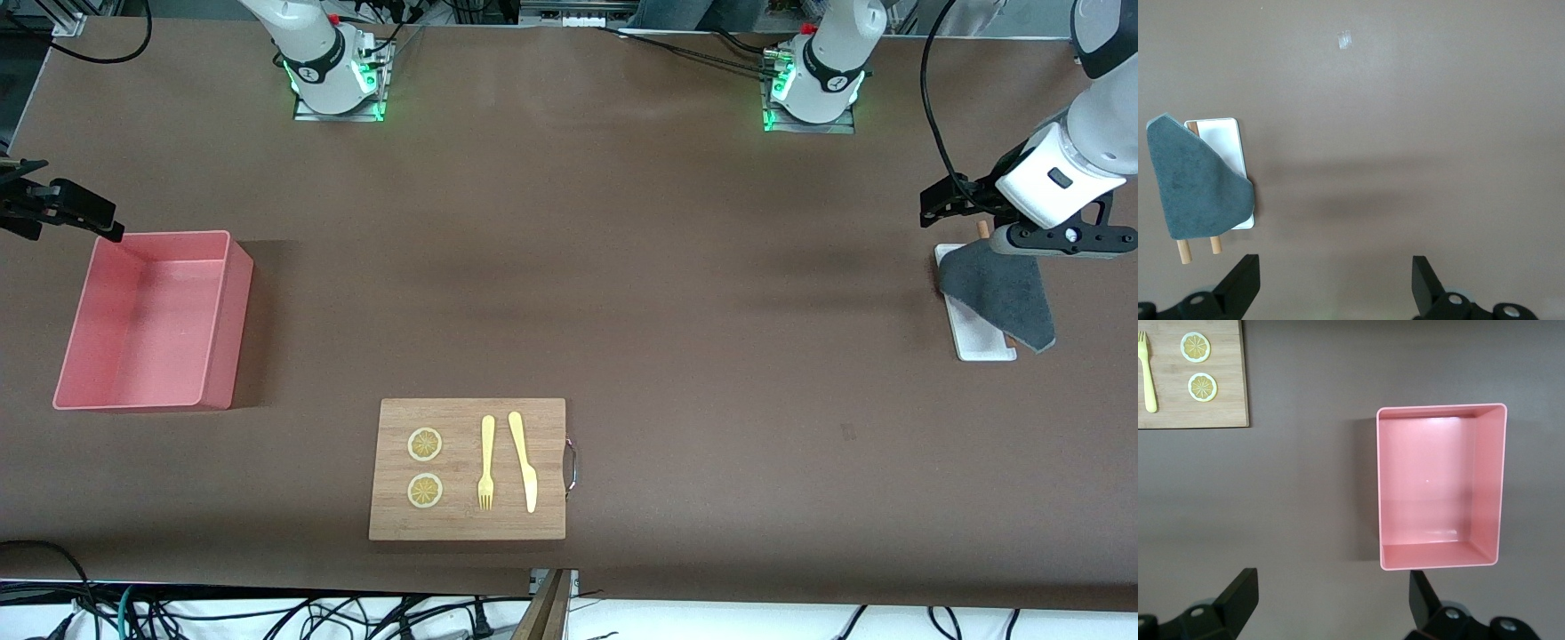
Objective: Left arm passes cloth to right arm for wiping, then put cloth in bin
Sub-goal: 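Lower the left gripper onto the grey cloth on the white holder and grasp it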
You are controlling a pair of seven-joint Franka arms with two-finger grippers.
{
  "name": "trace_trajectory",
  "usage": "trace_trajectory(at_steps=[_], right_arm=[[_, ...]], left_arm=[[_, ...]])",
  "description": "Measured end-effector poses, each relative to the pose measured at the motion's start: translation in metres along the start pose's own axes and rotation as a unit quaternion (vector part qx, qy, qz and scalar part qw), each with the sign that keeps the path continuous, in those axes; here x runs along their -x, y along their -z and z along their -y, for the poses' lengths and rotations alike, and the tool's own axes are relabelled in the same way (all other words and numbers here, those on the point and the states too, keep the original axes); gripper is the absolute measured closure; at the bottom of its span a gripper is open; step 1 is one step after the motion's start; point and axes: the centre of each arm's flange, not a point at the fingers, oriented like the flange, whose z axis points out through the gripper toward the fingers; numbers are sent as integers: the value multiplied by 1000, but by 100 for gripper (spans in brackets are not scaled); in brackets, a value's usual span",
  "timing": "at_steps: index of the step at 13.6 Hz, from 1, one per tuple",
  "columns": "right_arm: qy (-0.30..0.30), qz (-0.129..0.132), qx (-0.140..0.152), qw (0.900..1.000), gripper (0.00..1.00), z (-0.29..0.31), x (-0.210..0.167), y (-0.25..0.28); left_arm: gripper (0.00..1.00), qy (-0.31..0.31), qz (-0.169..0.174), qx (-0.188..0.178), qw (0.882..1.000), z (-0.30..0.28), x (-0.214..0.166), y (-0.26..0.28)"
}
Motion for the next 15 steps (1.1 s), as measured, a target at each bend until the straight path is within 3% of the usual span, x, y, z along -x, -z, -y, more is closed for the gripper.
trace_trajectory(at_steps=[15], right_arm=[[0,0,0,1000,0,0,0,0]], left_arm=[[0,0,-9,0,1000,0,5,9]])
